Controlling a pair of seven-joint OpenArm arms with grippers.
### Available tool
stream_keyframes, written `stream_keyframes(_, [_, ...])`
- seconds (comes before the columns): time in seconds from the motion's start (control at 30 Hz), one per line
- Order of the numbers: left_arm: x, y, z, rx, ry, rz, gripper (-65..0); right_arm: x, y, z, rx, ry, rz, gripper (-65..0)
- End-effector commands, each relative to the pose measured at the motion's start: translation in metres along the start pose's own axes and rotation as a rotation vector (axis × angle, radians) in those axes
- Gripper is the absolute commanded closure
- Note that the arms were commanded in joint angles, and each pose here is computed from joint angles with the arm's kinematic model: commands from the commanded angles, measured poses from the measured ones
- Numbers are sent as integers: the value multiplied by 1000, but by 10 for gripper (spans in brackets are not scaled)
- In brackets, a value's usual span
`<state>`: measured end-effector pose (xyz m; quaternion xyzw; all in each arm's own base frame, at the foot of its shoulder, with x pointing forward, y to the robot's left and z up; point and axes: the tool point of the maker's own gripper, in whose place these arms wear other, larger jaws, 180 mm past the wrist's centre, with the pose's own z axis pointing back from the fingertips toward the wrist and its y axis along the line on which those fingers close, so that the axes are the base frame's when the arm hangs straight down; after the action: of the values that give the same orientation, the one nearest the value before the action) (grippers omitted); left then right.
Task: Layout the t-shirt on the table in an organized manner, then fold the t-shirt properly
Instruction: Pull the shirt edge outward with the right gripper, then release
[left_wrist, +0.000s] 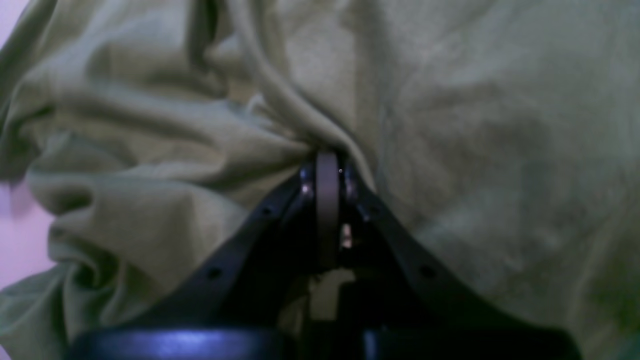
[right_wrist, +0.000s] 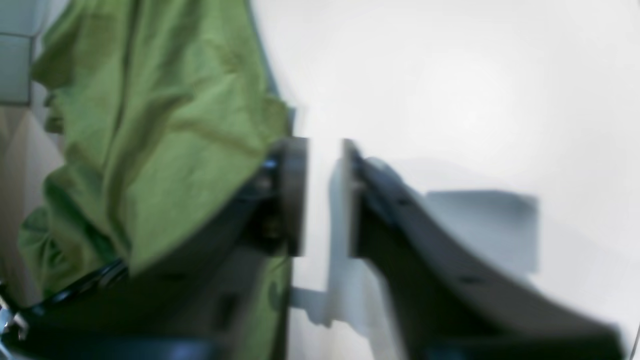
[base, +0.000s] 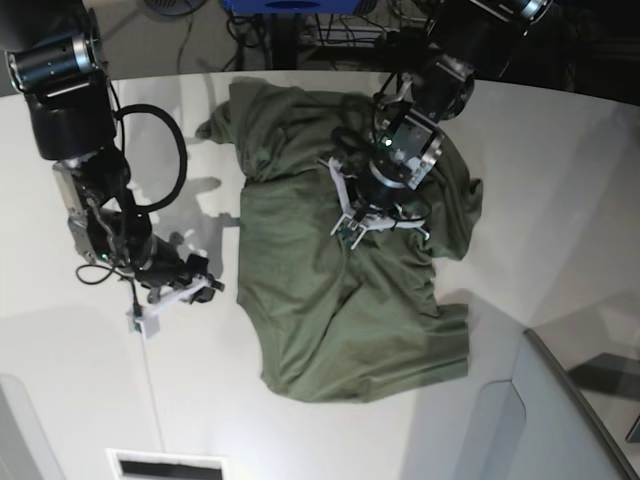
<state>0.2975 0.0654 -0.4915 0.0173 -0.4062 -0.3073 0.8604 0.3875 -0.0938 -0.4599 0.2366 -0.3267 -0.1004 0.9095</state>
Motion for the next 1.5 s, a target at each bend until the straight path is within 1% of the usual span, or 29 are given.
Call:
stream_keyframes(0.0, [-9,2,5,-9,48,-13,0,25,12,1,34,-57,11,-269])
stream_keyframes(0.07, [4,4,10,-3,11,-10,0,28,14,1,38,-62,12,-363])
stream_keyframes(0.1, [11,5,12,0,-6,-12,0,28,15,0,39,-62,12,-392])
stream_keyframes(0.17, [23,8,14,8,-37,-13,0,26,23,-2,56,-59,8,-414])
stream_keyframes(0.27, [37,14,17,23,-72,-9,0,17,37,-7,78,-37,20,-404])
stream_keyframes(0.33, [41,27,19,56,-83,18,0,5,49,-11,95,11,71,-405])
stream_keyframes(0.4, [45,39,22,85,-96,35,0,-1,58,-14,107,31,112,-405])
stream_keyframes(0.5, [46,55,29,125,-110,56,0,-20,60,-21,103,78,106,-405])
stream_keyframes(0.57, [43,71,39,167,-114,82,0,-24,54,-25,85,95,97,-408])
stream_keyframes(0.67, [23,87,56,213,-89,95,0,-30,49,-27,73,112,86,-410])
stream_keyframes(0.7, [15,92,61,224,-77,94,0,-29,50,-27,74,104,89,-410])
stream_keyframes(0.77, [-5,98,71,239,-39,85,0,-26,50,-28,75,82,91,-405])
stream_keyframes(0.87, [-40,109,86,267,30,93,0,-27,48,-29,67,87,85,-402])
stream_keyframes(0.9, [-49,114,92,281,49,99,0,-28,51,-31,72,89,81,-390])
stream_keyframes(0.93, [-57,119,96,298,62,106,0,-30,52,-33,69,97,76,-365])
stream_keyframes(0.97, [-64,124,102,316,75,114,0,-34,51,-35,66,107,67,-315])
stream_keyframes(1.0, [-70,130,107,336,84,122,0,-33,49,-36,59,109,64,-258])
stream_keyframes(1.07, [-77,144,116,376,98,140,0,-35,49,-39,53,122,57,-116])
stream_keyframes(1.1, [-80,150,119,394,102,148,0,-37,52,-40,55,127,51,-35])
stream_keyframes(1.13, [-82,157,122,413,105,154,0,-34,53,-41,58,123,53,0])
stream_keyframes(1.17, [-83,161,124,427,106,160,0,-31,54,-41,59,120,54,0])
stream_keyframes(1.2, [-85,166,127,441,108,164,0,-30,55,-41,59,117,55,-17])
stream_keyframes(1.23, [-87,171,129,454,110,169,0,-27,53,-40,58,114,55,-9])
stream_keyframes(1.27, [-88,175,131,466,112,172,0,-24,44,-38,44,108,59,0])
stream_keyframes(1.37, [-89,186,136,498,112,182,0,-4,34,-29,31,70,87,0])
stream_keyframes(1.47, [-91,196,141,524,113,187,0,19,14,-13,8,56,113,0])
